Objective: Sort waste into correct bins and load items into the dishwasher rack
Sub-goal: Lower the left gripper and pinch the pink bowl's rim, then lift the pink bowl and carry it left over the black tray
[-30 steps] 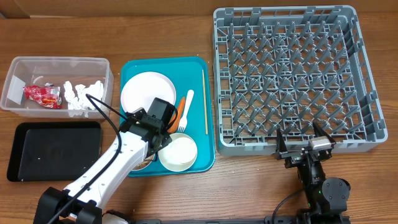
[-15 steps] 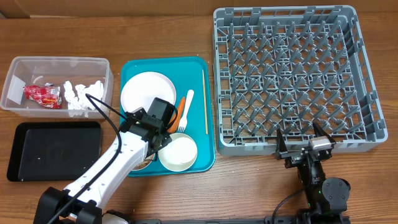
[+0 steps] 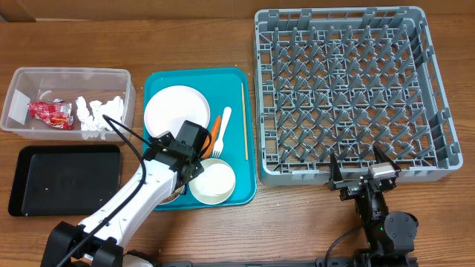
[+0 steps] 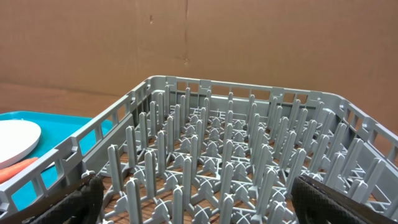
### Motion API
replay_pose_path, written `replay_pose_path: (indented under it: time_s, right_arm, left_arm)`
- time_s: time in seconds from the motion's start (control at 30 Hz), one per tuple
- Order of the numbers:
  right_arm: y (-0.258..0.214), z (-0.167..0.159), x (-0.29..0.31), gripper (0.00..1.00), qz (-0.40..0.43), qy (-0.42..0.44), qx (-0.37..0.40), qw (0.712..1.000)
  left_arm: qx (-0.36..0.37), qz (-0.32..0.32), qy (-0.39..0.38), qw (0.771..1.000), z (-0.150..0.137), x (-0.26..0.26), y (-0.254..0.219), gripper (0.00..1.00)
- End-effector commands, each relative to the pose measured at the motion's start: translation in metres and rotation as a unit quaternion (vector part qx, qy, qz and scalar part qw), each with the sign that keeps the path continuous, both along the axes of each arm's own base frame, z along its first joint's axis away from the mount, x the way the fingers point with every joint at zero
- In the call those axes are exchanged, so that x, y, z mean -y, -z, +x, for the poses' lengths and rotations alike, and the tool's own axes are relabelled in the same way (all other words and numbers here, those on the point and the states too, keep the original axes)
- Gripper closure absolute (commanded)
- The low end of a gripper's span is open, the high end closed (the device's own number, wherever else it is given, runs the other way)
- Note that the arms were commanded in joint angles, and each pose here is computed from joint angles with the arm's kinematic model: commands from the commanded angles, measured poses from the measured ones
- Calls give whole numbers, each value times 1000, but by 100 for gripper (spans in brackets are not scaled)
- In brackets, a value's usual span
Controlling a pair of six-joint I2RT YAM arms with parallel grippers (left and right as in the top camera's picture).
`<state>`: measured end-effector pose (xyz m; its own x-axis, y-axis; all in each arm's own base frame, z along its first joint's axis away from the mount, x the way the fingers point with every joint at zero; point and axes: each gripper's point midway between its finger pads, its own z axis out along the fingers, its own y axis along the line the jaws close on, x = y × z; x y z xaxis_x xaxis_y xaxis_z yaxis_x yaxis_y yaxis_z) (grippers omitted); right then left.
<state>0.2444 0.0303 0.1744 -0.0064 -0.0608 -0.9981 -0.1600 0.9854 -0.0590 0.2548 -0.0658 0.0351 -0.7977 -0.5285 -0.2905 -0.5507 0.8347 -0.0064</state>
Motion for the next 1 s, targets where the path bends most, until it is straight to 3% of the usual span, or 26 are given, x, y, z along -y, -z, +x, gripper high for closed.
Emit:
replay_pose_path:
  time_s: [0.0, 0.3, 0.87, 0.97]
  right_arm:
    - [2, 0, 0, 0, 0, 0, 2, 1000]
    - [2, 0, 0, 0, 0, 0, 2, 1000]
    - [2, 0, 0, 0, 0, -1, 2, 1000]
    - [2, 0, 0, 0, 0, -1, 2, 1000]
  left_arm:
    - [3, 15, -14, 1000, -1, -8, 1, 77]
    - [-2, 18, -12, 1000, -4, -9, 2, 74]
    - [-6, 17, -5, 1000, -5, -8, 2, 96]
    - [-7, 19, 4, 1000, -4, -8, 1, 96]
